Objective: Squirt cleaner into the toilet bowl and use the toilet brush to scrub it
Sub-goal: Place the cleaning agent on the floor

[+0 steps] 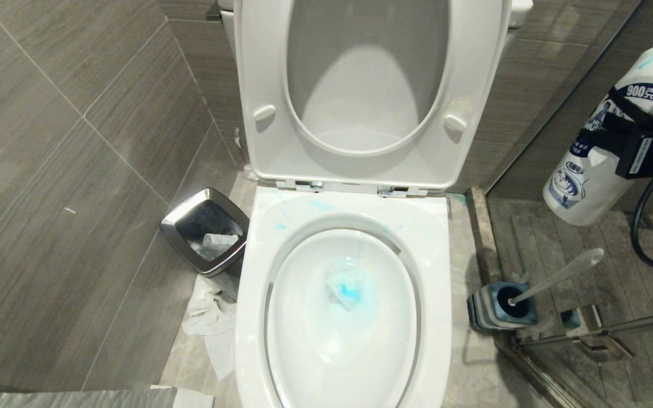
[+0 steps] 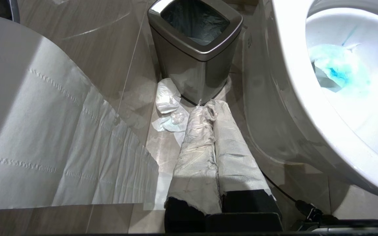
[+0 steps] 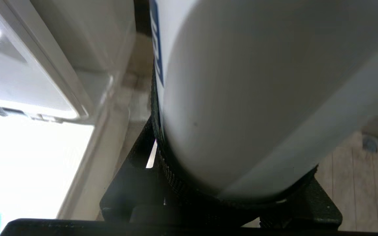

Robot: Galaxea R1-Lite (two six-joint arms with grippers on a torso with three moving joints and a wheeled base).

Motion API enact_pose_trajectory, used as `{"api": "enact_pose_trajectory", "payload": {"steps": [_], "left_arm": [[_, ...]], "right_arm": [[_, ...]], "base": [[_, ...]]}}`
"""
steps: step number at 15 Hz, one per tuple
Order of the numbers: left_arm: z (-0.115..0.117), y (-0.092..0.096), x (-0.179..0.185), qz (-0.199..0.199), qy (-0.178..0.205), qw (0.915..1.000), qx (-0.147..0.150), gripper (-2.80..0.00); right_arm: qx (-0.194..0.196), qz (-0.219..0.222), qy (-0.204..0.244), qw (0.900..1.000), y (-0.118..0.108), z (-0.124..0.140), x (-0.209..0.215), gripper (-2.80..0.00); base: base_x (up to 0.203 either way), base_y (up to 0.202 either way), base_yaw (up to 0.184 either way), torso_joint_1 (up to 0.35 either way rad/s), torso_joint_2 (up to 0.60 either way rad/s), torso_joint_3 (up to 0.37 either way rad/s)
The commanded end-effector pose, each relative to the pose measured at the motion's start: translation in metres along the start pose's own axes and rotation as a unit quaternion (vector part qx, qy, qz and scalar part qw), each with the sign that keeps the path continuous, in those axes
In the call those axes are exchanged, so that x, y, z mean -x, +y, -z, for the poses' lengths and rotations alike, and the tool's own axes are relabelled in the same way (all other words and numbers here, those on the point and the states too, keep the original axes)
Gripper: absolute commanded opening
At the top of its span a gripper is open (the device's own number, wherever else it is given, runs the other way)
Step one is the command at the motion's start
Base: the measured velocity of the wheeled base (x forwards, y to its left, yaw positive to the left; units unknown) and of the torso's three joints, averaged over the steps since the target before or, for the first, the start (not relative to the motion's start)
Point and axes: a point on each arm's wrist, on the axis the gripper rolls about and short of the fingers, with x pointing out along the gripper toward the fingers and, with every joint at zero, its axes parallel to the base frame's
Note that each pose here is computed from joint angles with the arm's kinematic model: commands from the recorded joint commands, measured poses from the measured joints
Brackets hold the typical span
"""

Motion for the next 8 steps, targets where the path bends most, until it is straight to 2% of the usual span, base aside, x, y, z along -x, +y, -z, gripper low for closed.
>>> {"api": "enact_pose_trajectory", "payload": {"steps": [1, 4, 8], "left_arm": [[0.002, 0.0, -0.001, 0.0, 0.004, 1.0, 0.0, -2.8], [0.002, 0.0, -0.001, 0.0, 0.004, 1.0, 0.0, -2.8], [0.002, 0.0, -0.001, 0.0, 0.004, 1.0, 0.0, -2.8]], "right_arm": [[-0.001, 0.0, 0.015, 1.0, -0.001, 0.009, -0.003, -2.8], [-0.001, -0.006, 0.005, 1.0, 0.0, 0.018, -0.016, -2.8], [0.001, -0.013, -0.024, 1.0, -0.001, 0.065, -0.054, -2.8]], "base": [[0.0, 0.0, 0.0, 0.0, 0.0, 0.0], [0.0, 0.0, 0.0, 0.0, 0.0, 0.0], [0.0, 0.0, 0.0, 0.0, 0.0, -0.11]]}}
